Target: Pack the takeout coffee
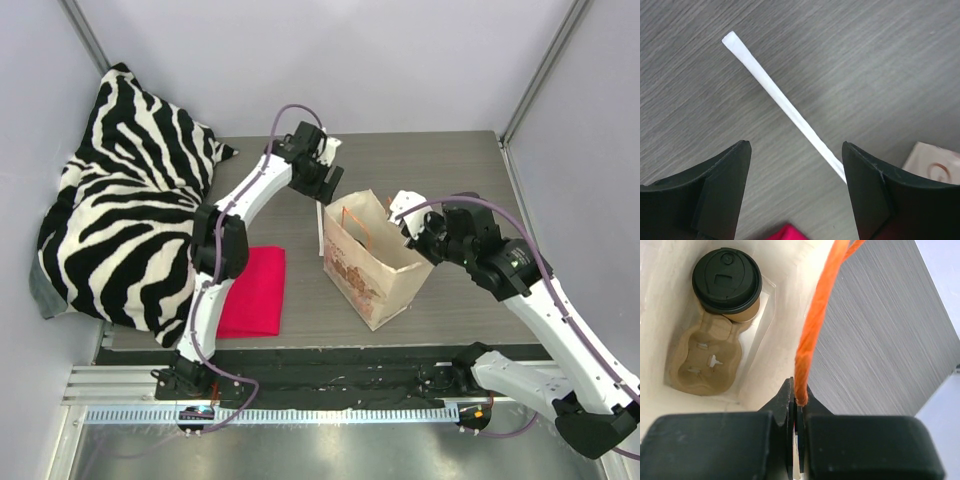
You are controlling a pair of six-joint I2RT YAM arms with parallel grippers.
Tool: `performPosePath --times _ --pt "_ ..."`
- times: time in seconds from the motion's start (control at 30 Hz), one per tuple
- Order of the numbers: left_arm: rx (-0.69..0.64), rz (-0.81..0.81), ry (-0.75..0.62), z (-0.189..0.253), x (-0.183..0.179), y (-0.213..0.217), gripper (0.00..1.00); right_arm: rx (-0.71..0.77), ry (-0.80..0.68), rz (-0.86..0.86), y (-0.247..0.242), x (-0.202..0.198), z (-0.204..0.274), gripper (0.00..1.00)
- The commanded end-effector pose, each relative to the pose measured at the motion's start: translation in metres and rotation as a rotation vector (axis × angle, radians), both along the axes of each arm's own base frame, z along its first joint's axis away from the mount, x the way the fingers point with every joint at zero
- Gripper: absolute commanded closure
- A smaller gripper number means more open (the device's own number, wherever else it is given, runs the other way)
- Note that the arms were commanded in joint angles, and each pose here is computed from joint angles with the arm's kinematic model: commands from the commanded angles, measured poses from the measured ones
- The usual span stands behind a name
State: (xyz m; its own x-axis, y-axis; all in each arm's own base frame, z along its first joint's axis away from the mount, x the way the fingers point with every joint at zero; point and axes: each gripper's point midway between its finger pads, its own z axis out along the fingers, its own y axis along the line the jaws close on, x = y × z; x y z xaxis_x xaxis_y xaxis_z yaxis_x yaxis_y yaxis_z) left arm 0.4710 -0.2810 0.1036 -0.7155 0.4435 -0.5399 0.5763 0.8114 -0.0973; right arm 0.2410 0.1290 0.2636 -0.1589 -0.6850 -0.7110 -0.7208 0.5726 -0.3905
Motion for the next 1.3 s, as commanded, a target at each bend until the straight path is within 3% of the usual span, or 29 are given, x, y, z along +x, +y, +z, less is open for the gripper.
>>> performPosePath --times 0.0,0.13,0.37,0.6,0.9,1.1,1.27 --pt "0.065 0.077 -0.147 0.005 0.028 -0.010 0.24 -0.010 -0.009 -0.092 -0.015 0.002 0.002 0.95" --pt "0.130 0.111 -0.149 -0.011 0.032 -0.008 0.29 -0.015 -0.010 -0.110 -0.017 0.003 0.002 0.86" --pt "0.206 0.154 -0.089 -0.043 0.025 -0.003 0.39 0.000 -0.009 -0.133 -0.015 0.009 0.004 0.80" --pt "0.238 0.176 -0.037 -0.065 0.017 0.001 0.40 0.008 -0.010 -0.127 -0.012 0.010 0.003 0.79" --pt "0.230 0.156 0.064 -0.092 0.003 0.004 0.53 -0.001 -0.038 -0.107 -0.008 0.019 0.001 0.78" --pt "0.228 0.187 0.087 -0.093 0.012 0.027 0.69 0.005 -0.062 -0.098 -0.001 0.031 0.000 0.78" --pt "0.145 0.192 0.060 -0.069 0.026 0.032 0.91 0.023 -0.088 -0.108 0.006 0.045 0.003 0.78"
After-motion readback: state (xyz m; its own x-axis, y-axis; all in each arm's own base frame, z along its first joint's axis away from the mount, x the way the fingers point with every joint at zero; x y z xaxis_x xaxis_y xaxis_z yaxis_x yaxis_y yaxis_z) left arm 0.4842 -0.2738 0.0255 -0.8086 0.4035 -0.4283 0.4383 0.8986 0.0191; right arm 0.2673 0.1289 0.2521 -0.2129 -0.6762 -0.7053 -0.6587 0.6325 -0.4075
